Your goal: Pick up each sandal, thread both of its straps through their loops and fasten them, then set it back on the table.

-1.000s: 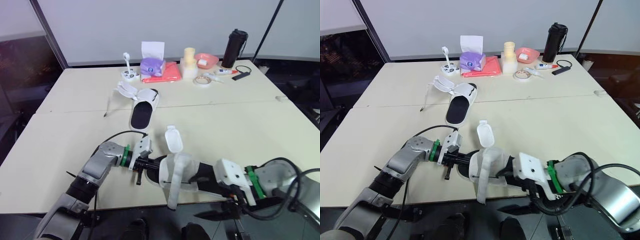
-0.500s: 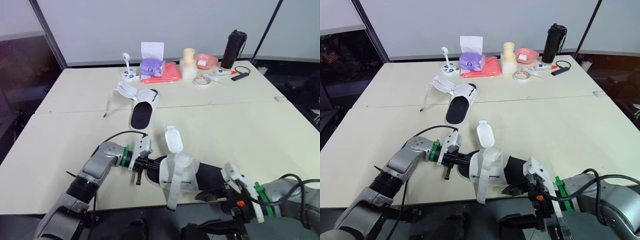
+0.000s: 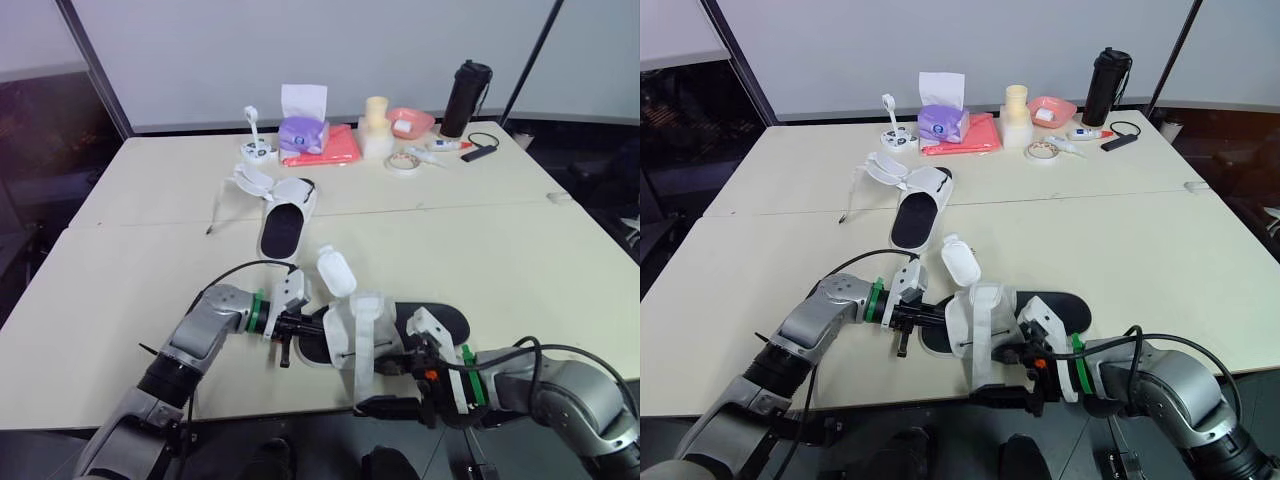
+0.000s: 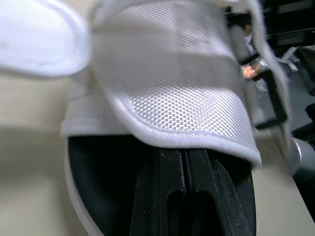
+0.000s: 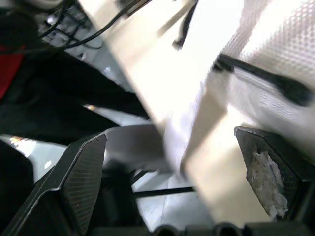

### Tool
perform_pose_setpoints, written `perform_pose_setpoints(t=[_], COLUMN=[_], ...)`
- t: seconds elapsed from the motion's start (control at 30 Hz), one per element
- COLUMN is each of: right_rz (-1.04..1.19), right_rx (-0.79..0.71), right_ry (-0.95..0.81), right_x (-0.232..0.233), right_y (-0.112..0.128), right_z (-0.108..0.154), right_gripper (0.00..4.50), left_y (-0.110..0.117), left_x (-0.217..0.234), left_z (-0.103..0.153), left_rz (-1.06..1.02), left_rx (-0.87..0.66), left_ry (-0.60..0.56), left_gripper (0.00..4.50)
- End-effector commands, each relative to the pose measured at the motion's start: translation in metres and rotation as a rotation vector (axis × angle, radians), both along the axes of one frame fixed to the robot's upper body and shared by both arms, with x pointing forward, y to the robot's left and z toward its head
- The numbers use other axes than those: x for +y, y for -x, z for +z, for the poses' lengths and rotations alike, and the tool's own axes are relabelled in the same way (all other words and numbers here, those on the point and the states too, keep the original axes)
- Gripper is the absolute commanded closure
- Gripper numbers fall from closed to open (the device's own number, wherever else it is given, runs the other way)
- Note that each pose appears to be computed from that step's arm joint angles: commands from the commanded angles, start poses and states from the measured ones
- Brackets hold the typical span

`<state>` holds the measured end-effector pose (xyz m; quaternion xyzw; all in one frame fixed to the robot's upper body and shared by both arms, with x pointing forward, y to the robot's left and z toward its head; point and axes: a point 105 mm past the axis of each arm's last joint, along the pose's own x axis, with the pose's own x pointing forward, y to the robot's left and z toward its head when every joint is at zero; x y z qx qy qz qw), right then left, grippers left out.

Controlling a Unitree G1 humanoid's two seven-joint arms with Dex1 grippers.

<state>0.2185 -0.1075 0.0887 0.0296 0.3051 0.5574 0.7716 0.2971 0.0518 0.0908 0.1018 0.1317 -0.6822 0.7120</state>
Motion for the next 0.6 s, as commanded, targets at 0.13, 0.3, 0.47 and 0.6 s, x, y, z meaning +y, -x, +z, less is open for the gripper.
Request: perform_pose_setpoints(t=[0.13, 0.3, 0.47, 0.6], right_rz=[-0.01, 0.025, 0.025, 0.03], right_rx=[-0.05, -0.015, 0.019, 0.032], right_ry=[-0.027, -0.032, -0.022, -0.03], right_x=[0.007, 0.004, -0.004, -0.001], right_y=[-0.013, -0.001, 0.004, 0.006], right_z=[0.011, 0.01, 0.007, 0.005], right_gripper=[0.04, 0.04, 0.54, 2.34], left_y=[-0.007, -0.008, -0.009, -0.01], left_x=[0.001, 0.001, 0.0, 0.001], left_z=[0.005, 0.003, 0.002, 0.002], left_rz=[0.014, 0.014, 0.013, 0.013], left_rx=[-0.024, -0.026, -0.029, -0.03], left_ry=[-0.001, -0.004, -0.006, -0.008], left_gripper=[4.5, 4.5, 4.5, 4.5])
